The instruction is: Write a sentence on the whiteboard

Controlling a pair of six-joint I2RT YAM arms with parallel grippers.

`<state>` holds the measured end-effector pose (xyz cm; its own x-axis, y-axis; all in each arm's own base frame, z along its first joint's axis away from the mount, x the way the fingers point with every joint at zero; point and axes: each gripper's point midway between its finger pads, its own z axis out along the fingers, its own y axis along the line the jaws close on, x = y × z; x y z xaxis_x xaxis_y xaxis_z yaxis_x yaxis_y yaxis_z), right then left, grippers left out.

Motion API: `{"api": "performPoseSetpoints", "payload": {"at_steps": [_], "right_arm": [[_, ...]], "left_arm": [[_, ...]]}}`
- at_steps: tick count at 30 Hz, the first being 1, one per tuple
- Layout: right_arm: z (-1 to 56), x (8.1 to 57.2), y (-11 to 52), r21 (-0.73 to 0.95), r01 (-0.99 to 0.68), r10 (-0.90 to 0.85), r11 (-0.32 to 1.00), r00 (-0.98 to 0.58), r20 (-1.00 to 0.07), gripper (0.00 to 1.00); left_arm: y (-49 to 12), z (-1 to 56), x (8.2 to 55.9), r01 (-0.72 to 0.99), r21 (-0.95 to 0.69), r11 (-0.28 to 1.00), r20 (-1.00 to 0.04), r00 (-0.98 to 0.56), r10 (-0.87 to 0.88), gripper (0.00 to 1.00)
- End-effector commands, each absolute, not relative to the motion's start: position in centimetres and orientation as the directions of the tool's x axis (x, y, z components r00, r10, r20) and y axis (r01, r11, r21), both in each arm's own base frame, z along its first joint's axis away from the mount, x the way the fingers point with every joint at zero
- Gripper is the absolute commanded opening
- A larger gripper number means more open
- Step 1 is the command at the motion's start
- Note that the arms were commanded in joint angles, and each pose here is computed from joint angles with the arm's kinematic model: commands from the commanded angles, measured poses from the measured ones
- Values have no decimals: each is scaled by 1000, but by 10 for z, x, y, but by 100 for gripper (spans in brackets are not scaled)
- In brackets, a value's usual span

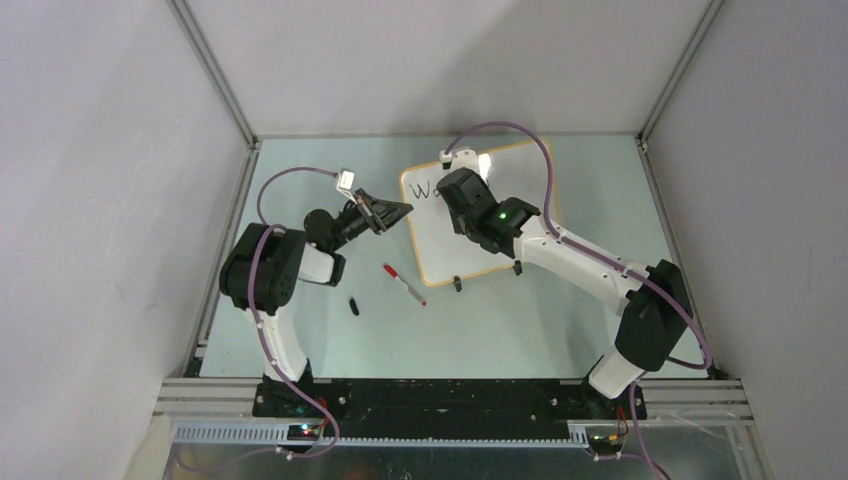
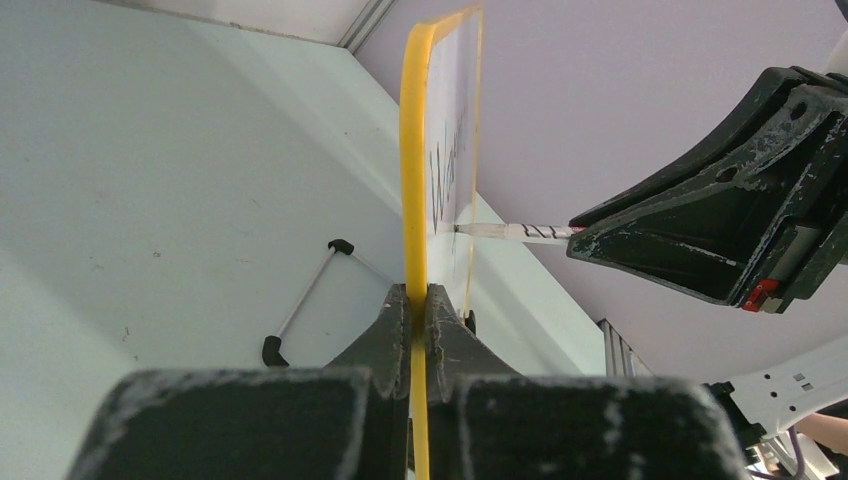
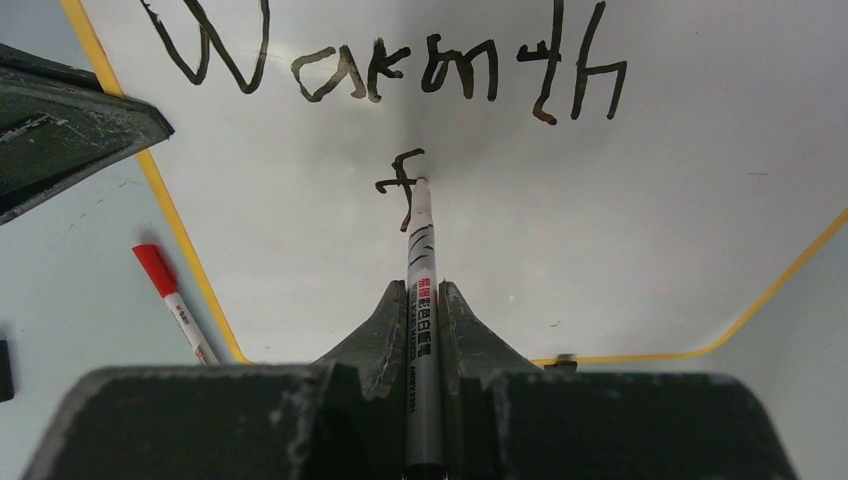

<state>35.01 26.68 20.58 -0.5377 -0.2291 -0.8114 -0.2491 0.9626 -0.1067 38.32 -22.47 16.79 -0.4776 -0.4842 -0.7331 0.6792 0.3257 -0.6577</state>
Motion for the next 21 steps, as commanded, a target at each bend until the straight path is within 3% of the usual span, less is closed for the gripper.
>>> {"api": "performPoseSetpoints", "payload": {"at_steps": [1, 12, 21], "right_arm": [[227, 355, 256, -97, -201, -188, 975, -506, -842, 0], [230, 353, 255, -80, -203, -175, 976, -505, -845, 0], [255, 342, 254, 30, -264, -93, 964, -442, -892, 0]], "left_arm": [[-224, 185, 375, 752, -570, 330, -792, -397, -464, 0], [-224, 186, 375, 753, -570, 329, -792, -396, -465, 0], [-224, 185, 376, 751, -572, 329, -791, -399, -464, 0]]}}
